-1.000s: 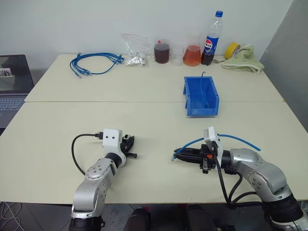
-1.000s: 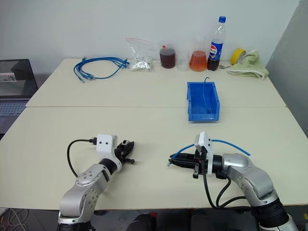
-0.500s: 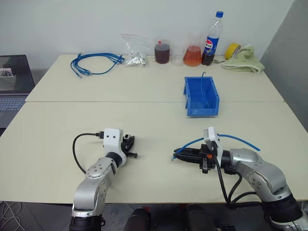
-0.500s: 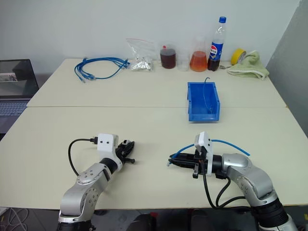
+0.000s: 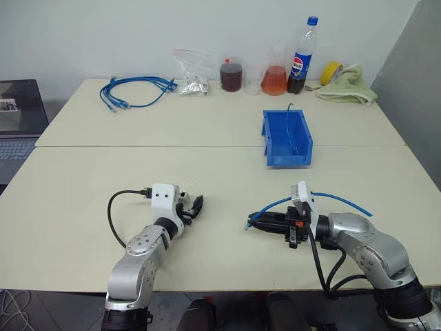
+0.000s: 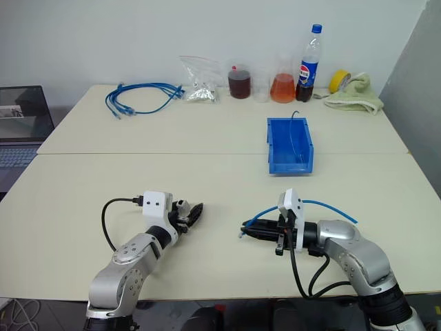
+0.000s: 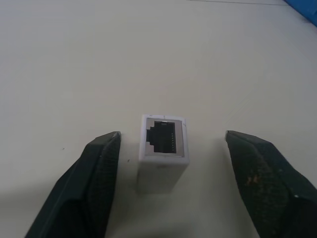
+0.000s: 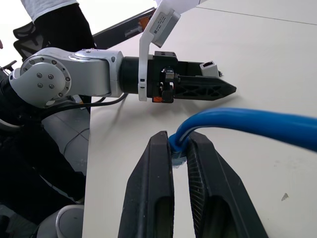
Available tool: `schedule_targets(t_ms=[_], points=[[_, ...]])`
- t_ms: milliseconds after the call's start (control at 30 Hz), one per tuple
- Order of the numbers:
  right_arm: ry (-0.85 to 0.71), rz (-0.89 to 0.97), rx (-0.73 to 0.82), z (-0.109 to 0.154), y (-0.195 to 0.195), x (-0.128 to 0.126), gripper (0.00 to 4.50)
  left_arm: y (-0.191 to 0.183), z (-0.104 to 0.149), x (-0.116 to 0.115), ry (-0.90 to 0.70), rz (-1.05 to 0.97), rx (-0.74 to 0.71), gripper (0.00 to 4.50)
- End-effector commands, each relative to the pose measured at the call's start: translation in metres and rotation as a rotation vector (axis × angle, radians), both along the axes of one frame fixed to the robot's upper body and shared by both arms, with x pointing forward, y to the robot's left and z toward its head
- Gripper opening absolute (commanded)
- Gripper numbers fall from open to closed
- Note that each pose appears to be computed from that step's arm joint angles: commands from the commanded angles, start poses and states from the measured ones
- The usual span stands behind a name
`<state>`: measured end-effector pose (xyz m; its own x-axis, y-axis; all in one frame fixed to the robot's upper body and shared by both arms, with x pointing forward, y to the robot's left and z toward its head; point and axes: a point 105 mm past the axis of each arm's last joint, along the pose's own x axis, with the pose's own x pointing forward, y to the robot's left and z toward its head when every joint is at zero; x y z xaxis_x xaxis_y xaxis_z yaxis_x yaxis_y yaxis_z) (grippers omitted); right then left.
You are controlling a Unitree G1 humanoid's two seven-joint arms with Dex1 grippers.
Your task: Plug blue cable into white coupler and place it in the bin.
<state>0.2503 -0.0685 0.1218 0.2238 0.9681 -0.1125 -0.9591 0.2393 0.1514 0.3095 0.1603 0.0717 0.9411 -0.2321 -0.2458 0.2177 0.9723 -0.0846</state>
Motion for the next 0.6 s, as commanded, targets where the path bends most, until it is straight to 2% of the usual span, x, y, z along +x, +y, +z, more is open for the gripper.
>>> schedule_targets(t_ms=[33, 267, 600], points=[[-0.043, 0.004, 0.015, 0.009, 0.001, 0.001, 0.11, 0.008, -0.007, -0.004, 0.029, 0.019, 0.013, 4.49], [-0.046, 0.001, 0.011, 0.009, 0.001, 0.001, 0.11, 0.006, -0.005, -0.007, 0.017, -0.047, 0.024, 4.5], [-0.051, -0.02, 0.005, 0.009, -0.004, 0.0, 0.11, 0.022, 0.006, -0.002, -0.044, -0.1, 0.145, 4.5]])
